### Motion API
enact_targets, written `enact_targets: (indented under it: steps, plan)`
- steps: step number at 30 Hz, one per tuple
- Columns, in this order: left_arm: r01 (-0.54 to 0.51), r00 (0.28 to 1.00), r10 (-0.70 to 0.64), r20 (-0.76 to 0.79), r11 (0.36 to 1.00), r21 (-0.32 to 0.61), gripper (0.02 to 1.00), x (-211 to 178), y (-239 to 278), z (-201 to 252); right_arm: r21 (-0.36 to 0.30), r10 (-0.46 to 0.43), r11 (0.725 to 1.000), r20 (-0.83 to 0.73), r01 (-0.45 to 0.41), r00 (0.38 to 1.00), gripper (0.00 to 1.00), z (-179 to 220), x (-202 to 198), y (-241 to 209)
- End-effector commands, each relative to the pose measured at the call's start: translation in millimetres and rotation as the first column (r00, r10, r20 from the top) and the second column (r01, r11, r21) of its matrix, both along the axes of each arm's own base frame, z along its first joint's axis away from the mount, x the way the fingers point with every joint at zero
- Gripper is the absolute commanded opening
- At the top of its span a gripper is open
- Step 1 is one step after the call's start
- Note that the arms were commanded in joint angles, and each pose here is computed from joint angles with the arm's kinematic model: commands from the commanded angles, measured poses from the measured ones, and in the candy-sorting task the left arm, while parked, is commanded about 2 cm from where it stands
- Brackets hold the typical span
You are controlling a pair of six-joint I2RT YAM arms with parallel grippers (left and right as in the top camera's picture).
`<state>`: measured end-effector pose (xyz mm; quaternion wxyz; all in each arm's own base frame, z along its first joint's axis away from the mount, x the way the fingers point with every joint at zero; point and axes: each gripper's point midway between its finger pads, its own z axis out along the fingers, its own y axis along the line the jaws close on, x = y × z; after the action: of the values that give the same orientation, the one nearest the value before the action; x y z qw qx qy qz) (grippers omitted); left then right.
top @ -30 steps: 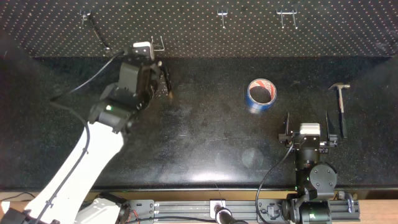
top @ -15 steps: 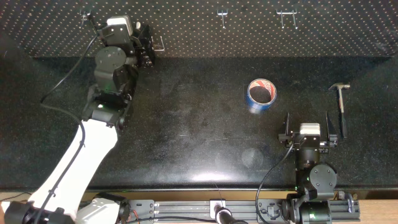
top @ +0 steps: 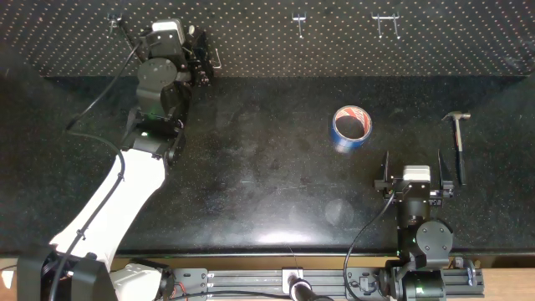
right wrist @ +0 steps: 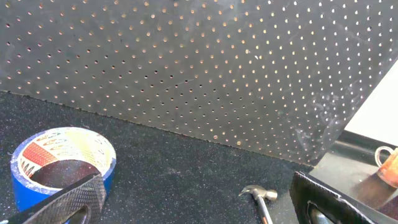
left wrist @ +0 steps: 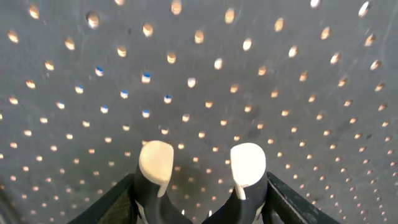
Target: Place Tools Onto Pegboard
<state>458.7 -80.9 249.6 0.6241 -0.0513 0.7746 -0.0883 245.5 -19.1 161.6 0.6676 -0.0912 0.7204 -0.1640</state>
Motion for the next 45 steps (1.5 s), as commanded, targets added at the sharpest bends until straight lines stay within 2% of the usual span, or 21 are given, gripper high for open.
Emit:
enact_targets:
  steps: [1,14,38,45]
  plan:
    - [-0.025,0.999,0.025,0.048,1.000,0.004,0.027,2.7,6.8,15.2,-0.011,-0.023,1.000,-0.010,0.023,1.000,0.976,-2.5,-0.7,-4.4]
    - [-0.029,0.995,0.030,0.099,1.000,-0.008,0.029,2.9,7.5,29.6,-0.011,-0.023,1.000,-0.010,0.023,1.000,0.976,-2.5,-0.7,-4.4]
    - [-0.012,0.999,0.013,-0.039,1.000,0.023,0.029,21.3,0.3,-35.5,-0.011,-0.023,1.000,-0.009,0.023,1.000,0.976,-2.4,-0.7,-4.3]
    - [0.002,0.999,-0.002,-0.039,1.000,0.019,0.029,27.6,-3.8,-45.3,-0.011,-0.023,1.000,-0.009,0.023,1.000,0.976,-2.5,-0.7,-4.3]
